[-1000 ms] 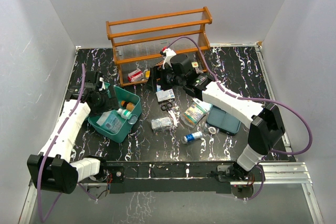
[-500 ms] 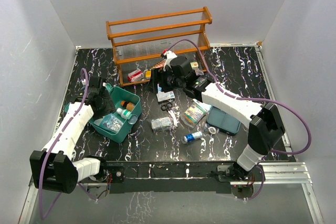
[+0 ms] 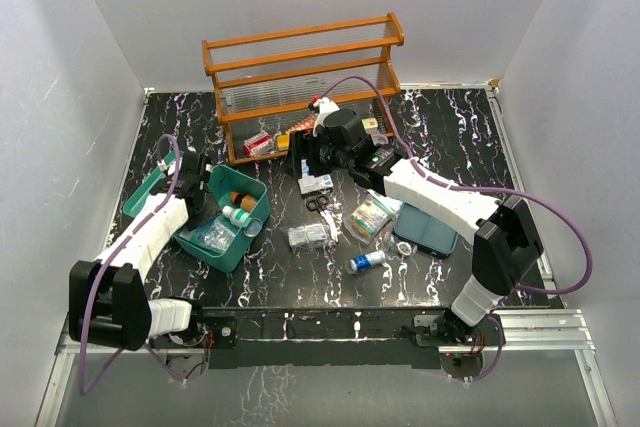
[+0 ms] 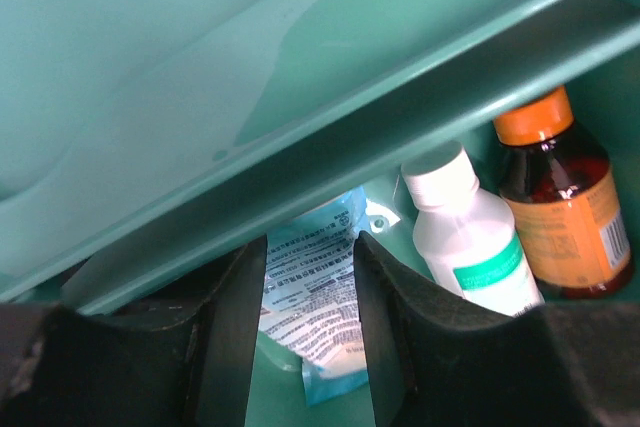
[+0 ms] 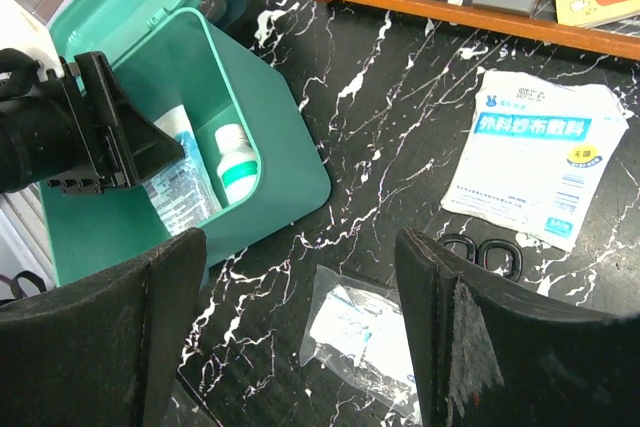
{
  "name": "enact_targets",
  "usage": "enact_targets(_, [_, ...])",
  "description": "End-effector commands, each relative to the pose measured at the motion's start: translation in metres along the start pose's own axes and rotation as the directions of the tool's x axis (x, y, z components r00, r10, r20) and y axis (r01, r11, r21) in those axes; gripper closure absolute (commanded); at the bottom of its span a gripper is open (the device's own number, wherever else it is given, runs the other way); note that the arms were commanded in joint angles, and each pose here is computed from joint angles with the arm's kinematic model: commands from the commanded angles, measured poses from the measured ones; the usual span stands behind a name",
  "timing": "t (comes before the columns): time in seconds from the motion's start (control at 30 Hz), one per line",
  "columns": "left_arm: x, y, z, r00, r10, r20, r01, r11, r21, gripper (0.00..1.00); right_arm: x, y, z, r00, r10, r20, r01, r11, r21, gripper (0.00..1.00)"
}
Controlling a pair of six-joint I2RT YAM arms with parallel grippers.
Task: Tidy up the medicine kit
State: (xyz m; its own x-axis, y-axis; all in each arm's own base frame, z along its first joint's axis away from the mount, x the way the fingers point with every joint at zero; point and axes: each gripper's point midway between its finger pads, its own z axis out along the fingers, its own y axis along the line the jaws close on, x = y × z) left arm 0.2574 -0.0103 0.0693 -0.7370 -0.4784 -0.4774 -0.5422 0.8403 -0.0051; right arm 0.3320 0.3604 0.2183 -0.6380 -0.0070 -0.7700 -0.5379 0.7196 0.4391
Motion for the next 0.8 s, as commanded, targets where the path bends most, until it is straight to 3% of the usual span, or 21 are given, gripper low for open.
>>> enact_targets(0.0, [0.001,0.002,0.010,0.999,-0.032,0.023,0.033,0.999,-0.039,0.62,-0.020,0.006,-0.012,0.997,-0.027,0.079,0.027,1.000,-0.005,0.27])
enact_targets(0.2, [0.018,0.003,0.017,0.999,-0.029,-0.027,0.027,0.997,-0.067,0.62,-0.021,0.002,-0.013,0.996,-0.030,0.082,0.029,0.999,0.013,0.27])
enact_targets(0.43, [0.015,0.003,0.015,1.000,-0.019,0.000,0.019,0.997,-0.074,0.63,-0.023,-0.007,-0.017,0.994,-0.024,0.107,0.017,0.998,0.063,0.27])
enact_targets(0.6, [0.002,-0.004,0.001,0.998,-0.019,0.068,0.020,0.999,-0.025,0.66,-0.026,-0.011,-0.023,0.991,-0.018,0.130,0.008,0.997,0.082,0.27])
enact_targets(0.77, [-0.017,-0.010,-0.020,0.981,-0.067,0.180,0.055,0.996,0.067,0.65,-0.020,-0.040,-0.029,0.986,-0.024,0.166,-0.012,0.977,0.211,0.27])
